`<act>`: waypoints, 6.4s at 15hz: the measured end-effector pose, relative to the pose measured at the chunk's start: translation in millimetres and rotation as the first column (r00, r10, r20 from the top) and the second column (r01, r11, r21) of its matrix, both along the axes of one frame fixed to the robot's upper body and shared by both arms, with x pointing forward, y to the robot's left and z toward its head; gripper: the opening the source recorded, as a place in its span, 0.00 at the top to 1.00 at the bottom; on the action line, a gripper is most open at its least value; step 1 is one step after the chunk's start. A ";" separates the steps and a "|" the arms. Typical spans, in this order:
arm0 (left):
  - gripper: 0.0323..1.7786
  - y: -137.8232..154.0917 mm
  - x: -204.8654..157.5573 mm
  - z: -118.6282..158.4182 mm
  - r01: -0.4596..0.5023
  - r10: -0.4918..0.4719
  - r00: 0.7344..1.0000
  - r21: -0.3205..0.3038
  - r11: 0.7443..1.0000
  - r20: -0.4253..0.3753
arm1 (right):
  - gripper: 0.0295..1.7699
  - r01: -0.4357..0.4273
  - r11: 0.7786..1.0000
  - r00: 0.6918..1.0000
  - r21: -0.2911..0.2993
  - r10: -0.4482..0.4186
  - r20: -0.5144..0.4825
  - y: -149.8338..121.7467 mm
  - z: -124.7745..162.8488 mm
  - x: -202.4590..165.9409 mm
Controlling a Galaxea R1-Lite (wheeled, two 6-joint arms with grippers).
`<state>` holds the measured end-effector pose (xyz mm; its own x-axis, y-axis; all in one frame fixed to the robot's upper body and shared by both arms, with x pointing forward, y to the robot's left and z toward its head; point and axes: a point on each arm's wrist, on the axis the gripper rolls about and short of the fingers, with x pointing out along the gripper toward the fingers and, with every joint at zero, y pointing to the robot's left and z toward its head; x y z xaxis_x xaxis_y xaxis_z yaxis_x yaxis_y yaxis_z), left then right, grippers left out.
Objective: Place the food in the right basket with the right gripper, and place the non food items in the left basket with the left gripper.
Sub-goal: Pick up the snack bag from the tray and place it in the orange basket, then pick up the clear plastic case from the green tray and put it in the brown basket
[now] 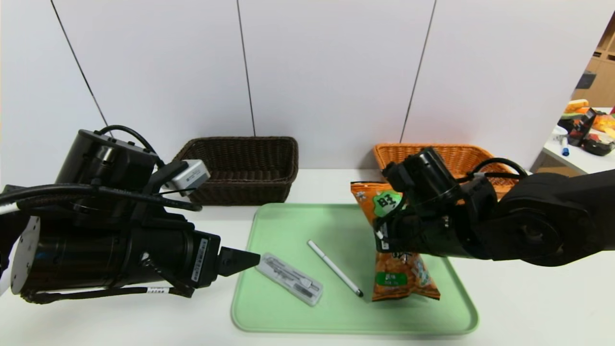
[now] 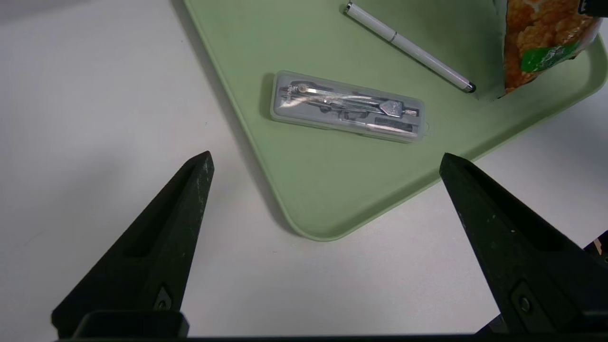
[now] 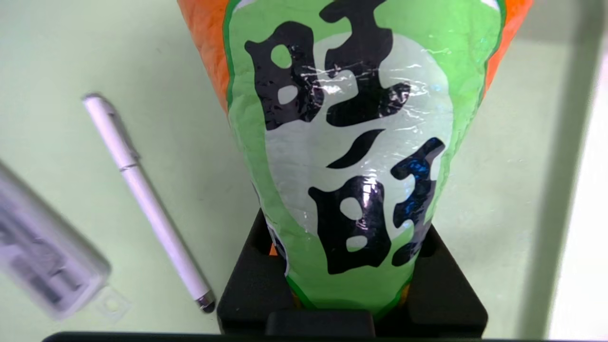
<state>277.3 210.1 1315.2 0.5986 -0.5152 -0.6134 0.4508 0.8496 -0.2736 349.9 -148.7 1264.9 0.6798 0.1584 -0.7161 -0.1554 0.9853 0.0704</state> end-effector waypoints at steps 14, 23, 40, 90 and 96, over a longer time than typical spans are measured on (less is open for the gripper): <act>0.05 2.6 -3.1 3.1 -0.003 0.003 1.000 -0.009 1.000 0.012 | 0.76 0.202 0.979 0.948 -0.031 -0.187 0.257 -122.4 80.8 2.4; 0.05 6.3 -8.0 4.3 -0.009 0.010 1.000 -0.019 1.000 0.016 | 0.76 0.039 0.903 0.932 -0.427 0.122 0.342 -171.4 112.3 16.9; 0.05 9.3 -9.1 4.3 -0.030 0.030 1.000 -0.034 0.999 0.006 | 0.76 -0.192 0.435 0.853 -0.880 0.518 0.070 -162.0 92.2 130.7; 0.05 10.3 -5.8 8.5 -0.043 0.046 0.999 -0.087 0.995 0.028 | 0.04 -0.188 0.980 0.970 -0.072 0.197 0.140 -136.8 103.6 -40.3; 0.05 10.6 -8.4 9.3 -0.030 0.033 0.999 -0.095 0.995 0.028 | 0.04 -0.333 0.942 0.937 -0.041 0.335 0.098 -123.1 83.0 -82.7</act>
<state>268.9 220.7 1324.4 0.6324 -0.5506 -0.5448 0.4336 0.8345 -0.3401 267.2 -271.8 1347.9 0.6601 0.3729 -0.6521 -0.4811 0.8765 0.0143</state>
